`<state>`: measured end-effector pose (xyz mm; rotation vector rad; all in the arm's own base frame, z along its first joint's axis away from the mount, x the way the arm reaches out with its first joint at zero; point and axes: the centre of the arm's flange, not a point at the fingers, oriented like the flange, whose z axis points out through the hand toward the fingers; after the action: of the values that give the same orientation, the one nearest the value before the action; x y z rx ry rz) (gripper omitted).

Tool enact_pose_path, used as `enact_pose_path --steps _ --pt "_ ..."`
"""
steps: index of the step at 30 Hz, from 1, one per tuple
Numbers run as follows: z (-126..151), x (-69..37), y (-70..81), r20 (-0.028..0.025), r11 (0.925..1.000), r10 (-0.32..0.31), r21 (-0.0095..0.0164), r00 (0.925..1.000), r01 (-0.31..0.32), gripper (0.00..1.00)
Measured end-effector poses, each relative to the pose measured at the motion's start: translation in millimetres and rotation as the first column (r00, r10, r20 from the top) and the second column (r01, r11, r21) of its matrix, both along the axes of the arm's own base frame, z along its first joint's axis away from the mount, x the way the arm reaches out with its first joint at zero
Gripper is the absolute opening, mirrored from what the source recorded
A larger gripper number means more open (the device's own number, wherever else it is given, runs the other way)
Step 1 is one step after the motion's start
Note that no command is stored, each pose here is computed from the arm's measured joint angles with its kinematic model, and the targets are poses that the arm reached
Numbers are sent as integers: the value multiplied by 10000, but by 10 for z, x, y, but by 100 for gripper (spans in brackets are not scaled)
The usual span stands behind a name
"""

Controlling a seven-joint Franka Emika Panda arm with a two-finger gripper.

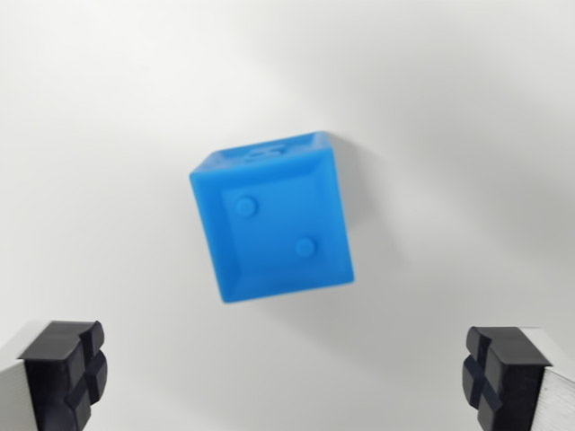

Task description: Stack cube

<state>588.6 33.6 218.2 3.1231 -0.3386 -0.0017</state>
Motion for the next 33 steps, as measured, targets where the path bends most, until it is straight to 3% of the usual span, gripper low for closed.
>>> enact_pose_path --steps 10,15,20,30,31,33 --pt "-421 14 55 -62 9927 1204 27 9927 -1204 100" --pt "-611 19 60 -37 9917 1287 45 9917 -1287 100" --pt "-805 13 61 -58 9915 1303 51 9915 -1302 100" --pt "-1029 14 60 -51 9914 1305 45 9914 -1305 100" --pt "-1035 13 60 -51 9914 1306 43 9914 -1305 0" --pt "-1038 13 60 -49 9914 1307 41 9914 -1307 0"
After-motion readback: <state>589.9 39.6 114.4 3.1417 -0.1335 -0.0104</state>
